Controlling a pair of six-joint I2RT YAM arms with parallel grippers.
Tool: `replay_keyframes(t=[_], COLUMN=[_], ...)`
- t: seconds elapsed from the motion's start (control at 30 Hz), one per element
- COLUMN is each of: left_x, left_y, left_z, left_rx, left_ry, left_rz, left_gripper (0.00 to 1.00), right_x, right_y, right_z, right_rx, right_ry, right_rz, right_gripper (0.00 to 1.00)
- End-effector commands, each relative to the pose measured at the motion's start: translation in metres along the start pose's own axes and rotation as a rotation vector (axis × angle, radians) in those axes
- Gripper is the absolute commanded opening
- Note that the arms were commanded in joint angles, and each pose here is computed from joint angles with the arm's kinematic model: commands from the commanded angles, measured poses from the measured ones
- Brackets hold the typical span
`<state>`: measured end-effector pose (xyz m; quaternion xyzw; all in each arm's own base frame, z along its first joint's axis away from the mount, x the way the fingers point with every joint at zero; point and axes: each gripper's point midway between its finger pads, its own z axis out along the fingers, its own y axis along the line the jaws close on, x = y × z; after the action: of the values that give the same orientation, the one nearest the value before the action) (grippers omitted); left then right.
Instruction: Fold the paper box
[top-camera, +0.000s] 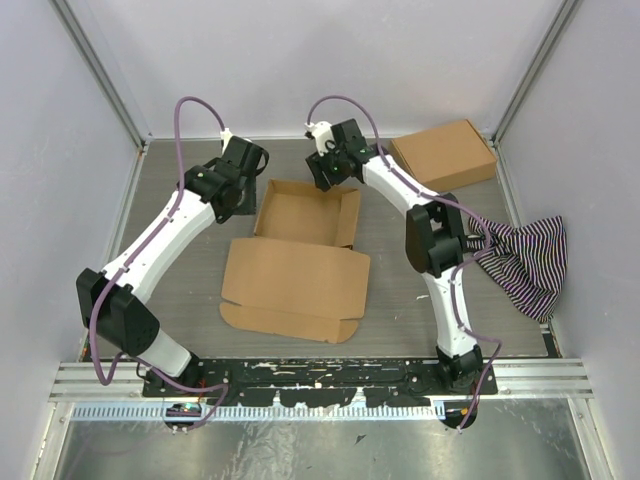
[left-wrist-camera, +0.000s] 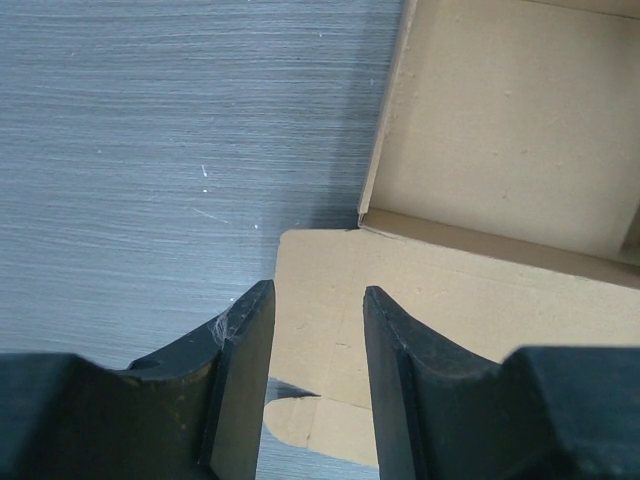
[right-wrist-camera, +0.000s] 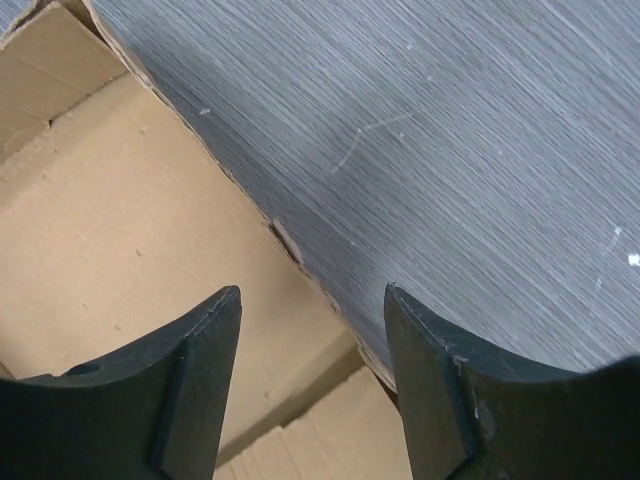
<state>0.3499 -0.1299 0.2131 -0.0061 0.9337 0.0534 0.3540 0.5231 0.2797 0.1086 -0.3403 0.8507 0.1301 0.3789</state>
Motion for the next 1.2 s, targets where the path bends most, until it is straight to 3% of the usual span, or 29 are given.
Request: replay_keyframes(t=[0.0, 0.17, 0.23, 0.3, 0.33, 0.5, 0.63, 0.73, 0.77, 0.8, 0.83, 0.97, 1.1, 1.17], left_x=[0.0, -0.001, 0.001, 0.001, 0.002, -0.001, -0.004, 0.0, 0.003, 0.009, 0.014, 0.027, 0.027, 0.025], left_y=[0.0, -0.003, -0.005, -0.007, -0.009, -0.019, -0.027, -0.029, -0.029, -0.03, -0.03, -0.032, -0.028, -0.023], left_z=[-0.001, 0.001, 0.004, 0.005, 0.006, 0.008, 0.009, 0.013, 0.015, 0.017, 0.018, 0.018, 0.011, 0.008], left_rx=[0.01, 0.02, 0.024, 0.032, 0.037, 0.075, 0.103, 0.098, 0.092, 0.091, 0.09, 0.112, 0.139, 0.145], left_ry=[0.001, 0.006, 0.014, 0.018, 0.021, 0.025, 0.03, 0.061, 0.082, 0.106, 0.129, 0.151, 0.102, 0.073], left_rz=[0.012, 0.013, 0.016, 0.013, 0.013, 0.001, -0.001, -0.005, -0.005, -0.004, -0.006, -0.026, -0.07, -0.094], left_gripper=[0.47, 0.47, 0.47, 0.46, 0.46, 0.46, 0.45, 0.45, 0.46, 0.46, 0.46, 0.47, 0.48, 0.48], right_x=[-0.014, 0.0, 0.008, 0.017, 0.021, 0.065, 0.093, 0.106, 0.108, 0.107, 0.105, 0.087, 0.054, 0.039], right_y=[0.01, 0.004, -0.009, -0.026, -0.031, -0.033, 0.042, 0.109, 0.13, 0.149, 0.164, 0.167, 0.131, 0.122], right_z=[0.018, 0.039, 0.043, 0.038, 0.032, -0.016, -0.067, -0.1, -0.109, -0.117, -0.123, -0.15, -0.169, -0.168], right_rx=[-0.058, -0.002, 0.078, 0.174, 0.198, 0.255, 0.074, -0.044, -0.085, -0.121, -0.148, -0.102, 0.047, -0.028], right_ry=[-0.059, -0.029, -0.003, 0.022, 0.031, 0.111, 0.219, 0.264, 0.273, 0.274, 0.269, 0.225, 0.048, -0.01], right_rz=[-0.012, 0.067, 0.134, 0.219, 0.262, 0.51, 0.6, 0.585, 0.586, 0.594, 0.599, 0.573, 0.547, 0.545], right_gripper=[0.64, 0.59, 0.45, 0.24, 0.19, 0.15, 0.27, 0.43, 0.6, 0.89, 0.99, 0.99, 1.0, 1.0])
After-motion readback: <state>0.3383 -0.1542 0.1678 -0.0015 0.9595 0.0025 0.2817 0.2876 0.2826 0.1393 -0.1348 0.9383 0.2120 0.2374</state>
